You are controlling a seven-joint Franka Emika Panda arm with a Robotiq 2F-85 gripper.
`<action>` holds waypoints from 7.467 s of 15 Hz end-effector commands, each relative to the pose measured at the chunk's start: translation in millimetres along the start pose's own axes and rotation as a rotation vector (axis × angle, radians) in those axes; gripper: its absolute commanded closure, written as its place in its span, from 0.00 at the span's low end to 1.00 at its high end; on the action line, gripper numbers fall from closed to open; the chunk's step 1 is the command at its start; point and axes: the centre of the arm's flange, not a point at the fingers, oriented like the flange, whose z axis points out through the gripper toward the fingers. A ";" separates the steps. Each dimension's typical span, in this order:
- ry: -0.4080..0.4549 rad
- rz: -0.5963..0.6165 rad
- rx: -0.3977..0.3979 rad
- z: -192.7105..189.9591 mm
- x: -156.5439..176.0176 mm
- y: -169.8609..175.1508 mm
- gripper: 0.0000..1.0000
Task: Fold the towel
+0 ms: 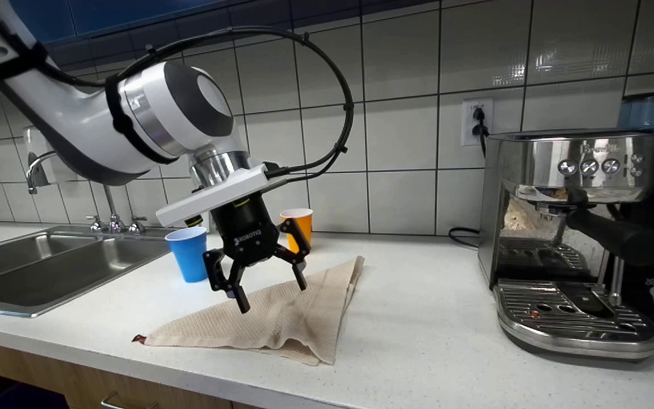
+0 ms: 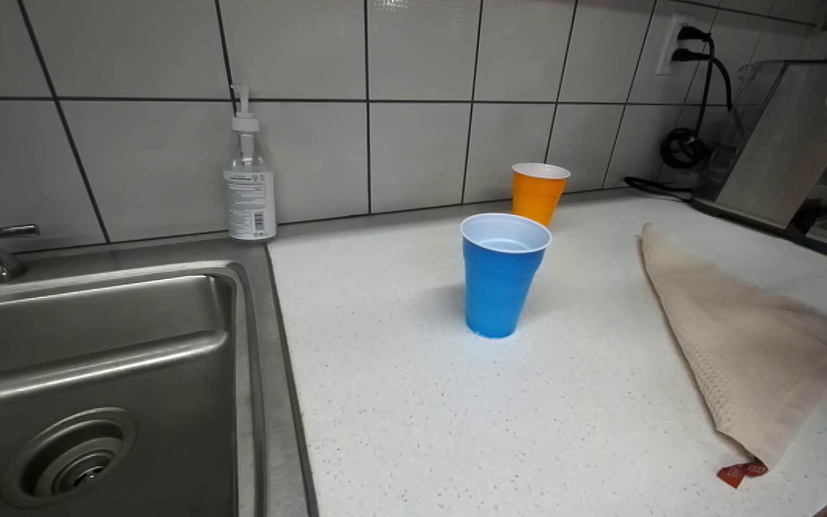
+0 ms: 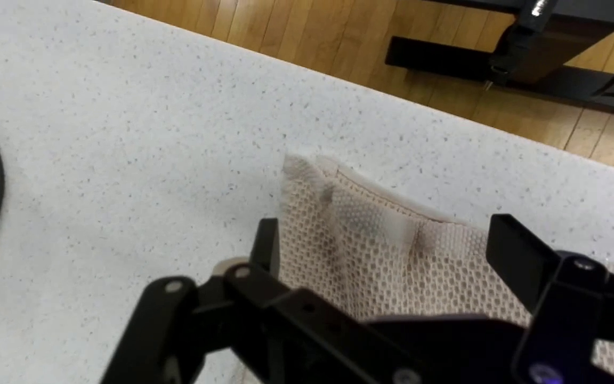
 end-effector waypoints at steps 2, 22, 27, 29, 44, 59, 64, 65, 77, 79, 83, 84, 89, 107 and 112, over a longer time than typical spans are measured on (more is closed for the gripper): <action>-0.047 0.089 0.063 -20.5 31.1 15.7 0.00; -0.011 0.394 0.243 -3.9 194.9 108.7 0.00; 0.007 0.382 0.227 4.6 190.1 106.9 0.00; 0.009 0.381 0.225 5.2 193.2 108.2 0.00; 0.011 0.382 0.224 4.5 193.9 108.8 0.00; 0.034 0.612 0.370 49.6 244.1 192.9 0.00; 0.048 0.621 0.376 54.3 251.9 202.7 0.00; 0.051 0.621 0.374 53.8 252.6 203.4 0.00; 0.022 0.599 0.354 56.2 245.6 199.2 0.00; 0.025 0.599 0.356 54.7 244.7 200.0 0.00; 0.032 0.597 0.349 55.2 243.0 198.5 0.44; 0.028 0.598 0.346 56.7 243.5 197.6 0.51; 0.027 0.596 0.342 57.8 241.9 196.9 0.88; 0.116 0.664 0.311 26.3 235.3 236.4 0.99; 0.133 0.659 0.286 8.7 223.6 234.2 0.99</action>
